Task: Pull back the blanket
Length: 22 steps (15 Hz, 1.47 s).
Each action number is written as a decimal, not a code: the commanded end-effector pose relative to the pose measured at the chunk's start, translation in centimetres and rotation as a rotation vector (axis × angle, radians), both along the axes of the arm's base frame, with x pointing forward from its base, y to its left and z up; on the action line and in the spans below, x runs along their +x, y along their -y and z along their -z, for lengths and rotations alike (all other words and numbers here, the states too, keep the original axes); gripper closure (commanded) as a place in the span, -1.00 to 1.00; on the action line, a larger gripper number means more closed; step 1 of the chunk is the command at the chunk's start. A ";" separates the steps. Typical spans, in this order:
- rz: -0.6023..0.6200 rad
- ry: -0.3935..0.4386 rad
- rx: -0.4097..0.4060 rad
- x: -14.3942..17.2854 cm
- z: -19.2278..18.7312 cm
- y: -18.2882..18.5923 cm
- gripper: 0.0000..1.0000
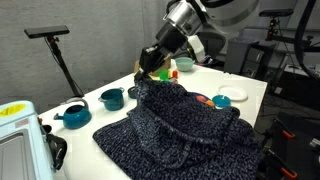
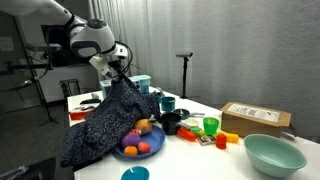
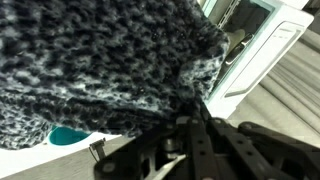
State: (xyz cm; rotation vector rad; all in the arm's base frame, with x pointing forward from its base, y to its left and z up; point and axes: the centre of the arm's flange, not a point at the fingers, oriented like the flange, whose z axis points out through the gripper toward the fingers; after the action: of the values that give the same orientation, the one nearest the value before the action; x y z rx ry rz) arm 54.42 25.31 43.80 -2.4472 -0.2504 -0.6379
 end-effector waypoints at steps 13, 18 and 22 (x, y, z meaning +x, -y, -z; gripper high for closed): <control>0.190 -0.075 -0.223 1.3 7.4 14.1 -0.99; 0.280 -0.335 -0.381 -0.7 10.9 27.0 -1.00; 0.354 -0.459 -0.571 -1.7 11.0 33.5 -1.00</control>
State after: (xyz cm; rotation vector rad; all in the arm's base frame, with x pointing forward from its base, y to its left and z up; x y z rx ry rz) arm 53.09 -6.08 31.02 -3.0341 0.1851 -0.2291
